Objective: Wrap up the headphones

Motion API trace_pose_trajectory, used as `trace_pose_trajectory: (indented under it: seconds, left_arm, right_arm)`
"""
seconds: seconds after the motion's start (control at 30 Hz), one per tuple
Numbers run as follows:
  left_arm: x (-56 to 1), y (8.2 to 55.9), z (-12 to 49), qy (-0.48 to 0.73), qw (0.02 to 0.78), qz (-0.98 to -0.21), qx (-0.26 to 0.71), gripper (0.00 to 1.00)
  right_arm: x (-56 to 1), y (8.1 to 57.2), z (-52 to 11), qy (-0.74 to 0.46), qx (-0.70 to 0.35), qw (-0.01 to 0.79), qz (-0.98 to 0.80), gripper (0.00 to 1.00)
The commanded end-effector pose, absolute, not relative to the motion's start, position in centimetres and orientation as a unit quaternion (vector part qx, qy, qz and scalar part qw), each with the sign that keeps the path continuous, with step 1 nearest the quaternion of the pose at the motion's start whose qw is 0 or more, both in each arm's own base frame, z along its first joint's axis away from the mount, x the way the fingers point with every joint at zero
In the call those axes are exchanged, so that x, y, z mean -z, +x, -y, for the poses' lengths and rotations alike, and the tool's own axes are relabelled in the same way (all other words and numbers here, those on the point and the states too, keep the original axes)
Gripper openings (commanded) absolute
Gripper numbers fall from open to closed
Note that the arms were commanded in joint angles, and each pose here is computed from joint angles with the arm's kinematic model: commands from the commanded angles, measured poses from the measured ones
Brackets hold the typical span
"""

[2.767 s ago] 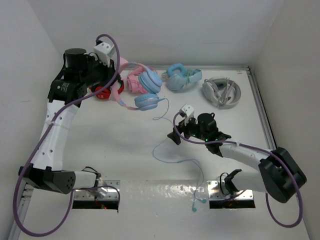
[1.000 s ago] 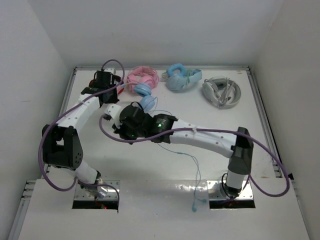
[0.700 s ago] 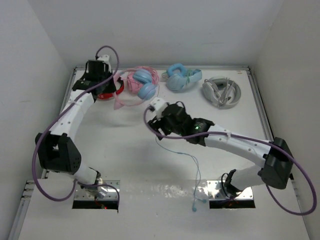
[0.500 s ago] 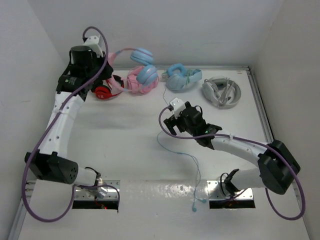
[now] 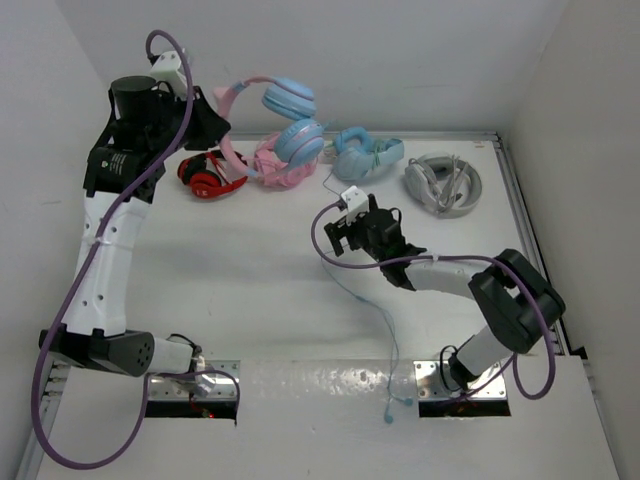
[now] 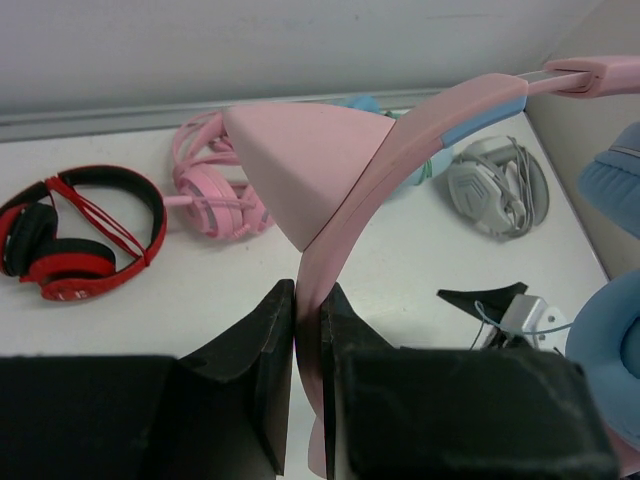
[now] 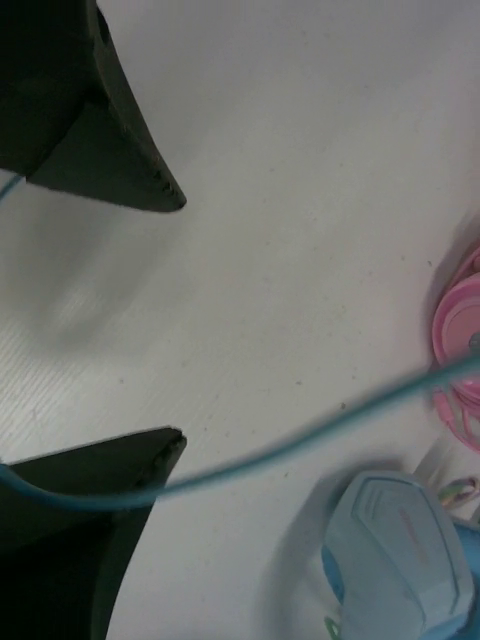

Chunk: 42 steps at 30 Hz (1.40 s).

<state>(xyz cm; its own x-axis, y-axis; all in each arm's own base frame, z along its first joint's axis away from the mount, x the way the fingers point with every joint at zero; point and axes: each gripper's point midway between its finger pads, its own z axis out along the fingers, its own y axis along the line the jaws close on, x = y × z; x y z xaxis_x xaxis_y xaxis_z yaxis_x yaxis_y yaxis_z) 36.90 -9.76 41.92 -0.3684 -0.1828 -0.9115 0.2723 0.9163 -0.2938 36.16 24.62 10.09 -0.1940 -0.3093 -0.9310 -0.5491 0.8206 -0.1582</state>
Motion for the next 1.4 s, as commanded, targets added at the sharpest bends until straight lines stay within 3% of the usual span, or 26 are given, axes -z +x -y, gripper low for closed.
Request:
trace_pose_trajectory:
  seconds: [0.0,0.1,0.13,0.17,0.37,0.6,0.67,0.9,1.17,1.37]
  left_arm:
    - [-46.0,36.0,10.4,0.025,0.596,-0.766,0.239,0.00]
    - [-45.9,35.9,10.6,0.019,0.591,-0.768,0.247,0.00]
    - [-45.7,36.0,10.6,0.016,0.589,-0.769,0.248,0.00]
    - [-45.4,36.1,10.6,0.014,0.584,-0.772,0.252,0.00]
    - [-41.8,38.3,10.6,-0.023,0.543,-0.792,0.278,0.00]
    - [-35.5,42.5,9.9,-0.056,0.499,-0.825,0.257,0.00]
    - [-32.8,43.4,9.0,-0.058,0.491,-0.840,0.224,0.00]
    - [-26.4,44.1,8.1,-0.014,0.479,-0.869,0.121,0.00]
    - [-24.3,42.1,11.7,0.115,0.479,-0.868,0.069,0.00]
    - [-24.9,41.6,9.6,0.174,0.515,-0.838,-0.049,0.00]
  right_arm:
    - [-13.8,37.8,-27.2,-0.222,-0.173,0.621,-0.731,0.81]
    - [-12.8,39.0,-26.6,-0.180,-0.155,0.620,-0.747,0.51]
    - [-12.8,39.3,-26.7,-0.168,-0.160,0.619,-0.750,0.14]
    - [-12.0,39.3,-26.8,-0.166,-0.160,0.609,-0.759,0.01]
    - [-9.6,36.1,-31.2,-0.232,-0.152,0.543,-0.792,0.00]
    - [-8.7,25.7,-43.5,-0.456,-0.156,0.446,-0.754,0.00]
    - [-12.1,24.1,-46.6,-0.492,-0.164,0.445,-0.730,0.00]
    - [-19.7,20.6,-47.9,-0.511,-0.240,0.433,-0.702,0.00]
    - [-26.3,25.0,-43.7,-0.457,-0.217,0.473,-0.722,0.00]
    - [-29.8,30.5,-36.2,-0.404,-0.150,0.458,-0.777,0.00]
